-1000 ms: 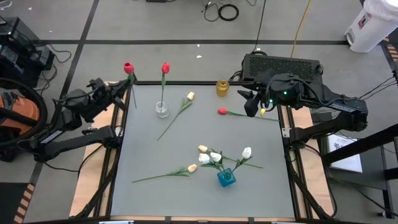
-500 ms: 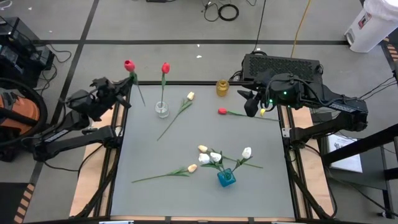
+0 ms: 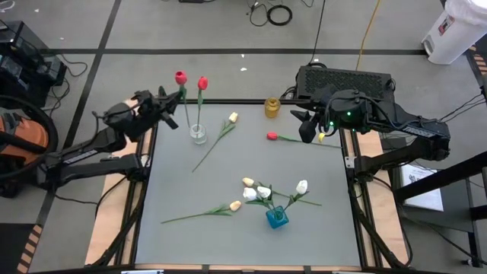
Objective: Sort flowers into vase by color
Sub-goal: Put the left red tulip into the transparent vase
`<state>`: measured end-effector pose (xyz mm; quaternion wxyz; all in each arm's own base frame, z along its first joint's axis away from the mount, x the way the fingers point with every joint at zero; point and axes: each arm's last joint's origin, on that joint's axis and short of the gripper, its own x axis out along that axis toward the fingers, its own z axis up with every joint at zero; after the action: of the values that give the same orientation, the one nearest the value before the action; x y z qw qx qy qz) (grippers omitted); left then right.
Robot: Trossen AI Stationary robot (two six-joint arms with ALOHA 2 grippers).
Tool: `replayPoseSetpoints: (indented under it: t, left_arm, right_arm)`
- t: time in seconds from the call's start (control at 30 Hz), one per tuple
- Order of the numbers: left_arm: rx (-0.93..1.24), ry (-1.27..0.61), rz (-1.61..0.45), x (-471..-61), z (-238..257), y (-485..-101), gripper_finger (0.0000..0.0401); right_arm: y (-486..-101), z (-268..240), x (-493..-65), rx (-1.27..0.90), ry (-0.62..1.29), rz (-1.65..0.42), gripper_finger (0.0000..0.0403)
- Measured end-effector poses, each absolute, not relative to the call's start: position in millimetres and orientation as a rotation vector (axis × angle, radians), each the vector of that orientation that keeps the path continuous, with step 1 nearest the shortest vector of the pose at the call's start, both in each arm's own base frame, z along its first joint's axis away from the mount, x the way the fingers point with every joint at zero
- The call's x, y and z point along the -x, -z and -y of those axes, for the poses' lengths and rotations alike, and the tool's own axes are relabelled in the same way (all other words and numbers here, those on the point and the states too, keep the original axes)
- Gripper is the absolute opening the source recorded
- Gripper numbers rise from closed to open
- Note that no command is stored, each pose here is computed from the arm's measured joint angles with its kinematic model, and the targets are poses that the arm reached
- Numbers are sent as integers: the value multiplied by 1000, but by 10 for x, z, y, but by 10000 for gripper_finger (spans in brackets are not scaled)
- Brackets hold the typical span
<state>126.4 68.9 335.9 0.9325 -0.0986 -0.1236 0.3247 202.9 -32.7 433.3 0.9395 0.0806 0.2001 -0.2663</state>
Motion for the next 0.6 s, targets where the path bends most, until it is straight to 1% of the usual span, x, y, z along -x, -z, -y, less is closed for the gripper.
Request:
replayPoseSetpoints:
  t: [0.27,0.6]
  left_arm:
    - [206,-661,215,-1452,-778,-3287,0]
    - [212,-663,161,-1568,-833,-3204,0]
  right_arm:
    - [-4330,327,-2027,-166,543,-411,141]
    - [-4324,326,-2024,-166,543,-418,141]
